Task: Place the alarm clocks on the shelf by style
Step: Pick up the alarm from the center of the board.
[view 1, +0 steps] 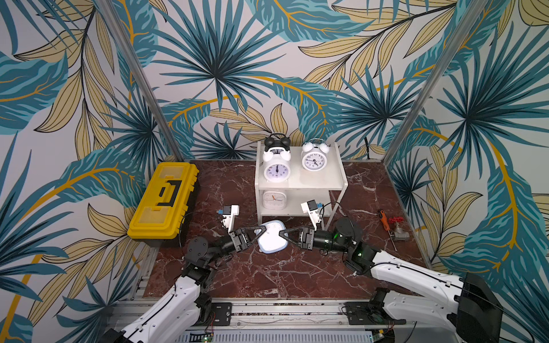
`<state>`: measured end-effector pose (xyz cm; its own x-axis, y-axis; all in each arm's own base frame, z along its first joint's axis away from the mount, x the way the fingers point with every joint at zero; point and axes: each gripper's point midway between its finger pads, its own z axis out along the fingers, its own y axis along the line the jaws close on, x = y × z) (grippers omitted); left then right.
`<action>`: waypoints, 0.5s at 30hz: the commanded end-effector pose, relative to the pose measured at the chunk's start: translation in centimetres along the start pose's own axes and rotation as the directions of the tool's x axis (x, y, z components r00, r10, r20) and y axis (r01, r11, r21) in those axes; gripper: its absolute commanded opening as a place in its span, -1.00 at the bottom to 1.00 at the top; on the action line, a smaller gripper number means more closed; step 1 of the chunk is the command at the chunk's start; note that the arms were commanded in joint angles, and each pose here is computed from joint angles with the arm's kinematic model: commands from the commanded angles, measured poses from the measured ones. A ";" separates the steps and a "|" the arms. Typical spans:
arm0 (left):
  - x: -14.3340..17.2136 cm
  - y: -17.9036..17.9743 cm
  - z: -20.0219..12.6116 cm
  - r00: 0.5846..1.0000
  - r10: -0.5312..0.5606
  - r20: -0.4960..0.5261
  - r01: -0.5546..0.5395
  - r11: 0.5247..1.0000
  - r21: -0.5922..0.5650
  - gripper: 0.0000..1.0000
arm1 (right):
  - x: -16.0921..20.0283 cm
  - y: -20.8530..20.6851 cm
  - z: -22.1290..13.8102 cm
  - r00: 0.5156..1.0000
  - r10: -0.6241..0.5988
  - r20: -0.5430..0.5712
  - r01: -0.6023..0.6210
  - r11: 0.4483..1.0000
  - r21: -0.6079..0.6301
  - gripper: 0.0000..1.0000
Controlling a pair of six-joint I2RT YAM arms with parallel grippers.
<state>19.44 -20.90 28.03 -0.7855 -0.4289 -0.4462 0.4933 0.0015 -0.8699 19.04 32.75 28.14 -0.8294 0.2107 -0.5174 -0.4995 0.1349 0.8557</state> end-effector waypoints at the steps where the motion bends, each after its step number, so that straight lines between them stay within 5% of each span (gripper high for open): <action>1: -0.8 -1.4 0.0 0.998 0.045 0.034 -0.047 0.998 0.042 -0.04 | -0.3 0.3 0.0 1.000 -0.007 0.016 0.008 1.000 -0.027 -0.55; 6: -1.0 -0.8 -0.2 0.997 0.039 0.064 -0.041 0.999 0.026 -0.26 | -0.5 -0.1 0.1 1.000 -0.012 0.028 0.012 1.000 -0.011 -0.49; 11: -1.6 -0.2 -0.7 0.992 0.010 0.124 -0.013 1.000 0.021 -0.46 | -0.9 -0.6 0.1 0.999 -0.022 0.047 0.021 0.999 0.029 0.27; 15: -1.9 0.6 -1.0 0.987 -0.007 0.161 0.006 1.000 0.006 -0.49 | -1.4 -1.4 -0.2 0.992 -0.033 0.124 0.025 0.997 0.067 0.44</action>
<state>20.53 -19.98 28.12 -0.7520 -0.5165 -0.4097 0.4790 -0.0011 -0.8778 20.22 32.62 28.04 -0.8061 0.2655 -0.5289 -0.5011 0.1693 0.8487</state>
